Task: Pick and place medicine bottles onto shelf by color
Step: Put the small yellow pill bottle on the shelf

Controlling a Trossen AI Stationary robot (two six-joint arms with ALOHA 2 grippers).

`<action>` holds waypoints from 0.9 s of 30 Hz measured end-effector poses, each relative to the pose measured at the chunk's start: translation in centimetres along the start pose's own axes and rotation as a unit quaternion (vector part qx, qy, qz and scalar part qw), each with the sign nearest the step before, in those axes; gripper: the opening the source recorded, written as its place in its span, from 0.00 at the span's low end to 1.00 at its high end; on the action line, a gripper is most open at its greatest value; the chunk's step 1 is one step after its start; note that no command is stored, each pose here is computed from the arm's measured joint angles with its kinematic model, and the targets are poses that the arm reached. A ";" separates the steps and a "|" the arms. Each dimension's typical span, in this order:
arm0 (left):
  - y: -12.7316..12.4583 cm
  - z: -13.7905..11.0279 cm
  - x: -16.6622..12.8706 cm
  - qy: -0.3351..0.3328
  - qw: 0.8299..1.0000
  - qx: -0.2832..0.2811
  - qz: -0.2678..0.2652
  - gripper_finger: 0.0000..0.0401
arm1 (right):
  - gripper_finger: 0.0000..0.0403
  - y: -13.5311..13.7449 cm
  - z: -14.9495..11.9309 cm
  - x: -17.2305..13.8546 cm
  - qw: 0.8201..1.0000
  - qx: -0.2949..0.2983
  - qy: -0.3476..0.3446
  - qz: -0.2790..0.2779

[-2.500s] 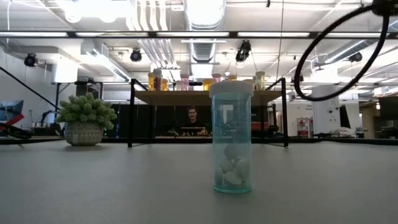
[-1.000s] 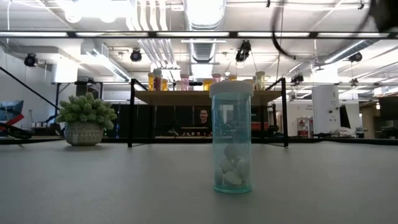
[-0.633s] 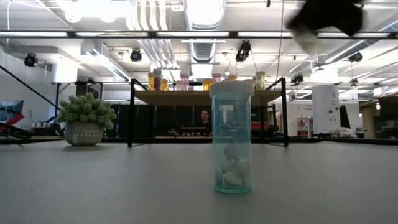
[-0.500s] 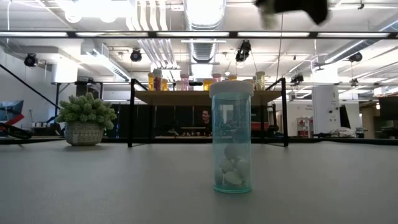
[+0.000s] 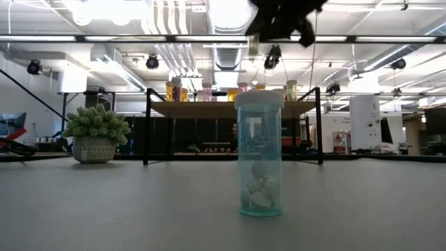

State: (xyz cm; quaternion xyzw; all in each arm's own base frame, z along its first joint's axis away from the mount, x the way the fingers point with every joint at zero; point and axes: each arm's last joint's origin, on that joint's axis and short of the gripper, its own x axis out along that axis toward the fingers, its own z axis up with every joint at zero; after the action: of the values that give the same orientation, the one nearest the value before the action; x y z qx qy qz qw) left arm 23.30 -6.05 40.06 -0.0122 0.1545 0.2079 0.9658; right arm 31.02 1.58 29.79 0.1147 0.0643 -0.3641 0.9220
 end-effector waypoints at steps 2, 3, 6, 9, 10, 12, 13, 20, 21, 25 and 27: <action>0.6 0.3 -0.3 -0.009 1.000 0.021 0.015 0.40 | 0.24 -0.4 -0.7 1.4 1.000 -0.010 0.008 -0.021; 1.0 0.5 -0.6 -0.013 0.999 0.029 0.019 0.40 | 0.24 -0.6 -1.0 2.0 0.999 -0.012 0.012 -0.030; 2.4 1.1 -1.6 -0.030 0.998 0.044 0.036 0.40 | 0.24 -0.7 -1.9 3.0 0.998 -0.017 0.012 -0.054; 3.9 1.6 -3.0 -0.049 0.996 0.046 0.057 0.40 | 0.24 -0.3 -2.6 3.0 0.992 -0.052 -0.010 -0.115; 4.4 1.8 -3.5 -0.056 0.995 0.045 0.062 0.40 | 0.24 -0.1 -2.8 2.8 0.988 -0.070 -0.018 -0.138; 5.4 2.1 -4.6 -0.070 0.994 0.045 0.071 0.40 | 0.24 0.2 -3.3 2.3 0.980 -0.095 -0.031 -0.172; 5.9 2.3 -5.1 -0.076 0.993 0.046 0.073 0.40 | 0.24 0.3 -3.6 2.1 0.979 -0.099 -0.032 -0.176; 8.3 2.7 -8.2 -0.112 0.989 0.054 0.074 0.40 | 0.24 -1.3 -6.8 2.0 0.981 -0.039 -0.037 -0.186; 8.5 2.7 -8.6 -0.116 0.989 0.056 0.075 0.40 | 0.24 -1.7 -7.0 2.1 0.981 -0.032 -0.041 -0.189; 9.4 2.7 -9.6 -0.128 0.987 0.061 0.076 0.40 | 0.24 -2.7 -7.4 2.7 0.979 -0.025 -0.065 -0.191; 9.7 2.7 -10.0 -0.131 0.986 0.067 0.077 0.40 | 0.24 -3.1 -7.4 2.9 0.978 -0.025 -0.077 -0.191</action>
State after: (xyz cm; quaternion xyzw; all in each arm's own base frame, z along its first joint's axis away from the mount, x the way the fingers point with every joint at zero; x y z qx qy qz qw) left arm 11.54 -0.96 46.06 0.0915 0.0404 0.2711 0.9573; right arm 30.74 -0.61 21.54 0.0489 0.0229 -0.5398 0.8401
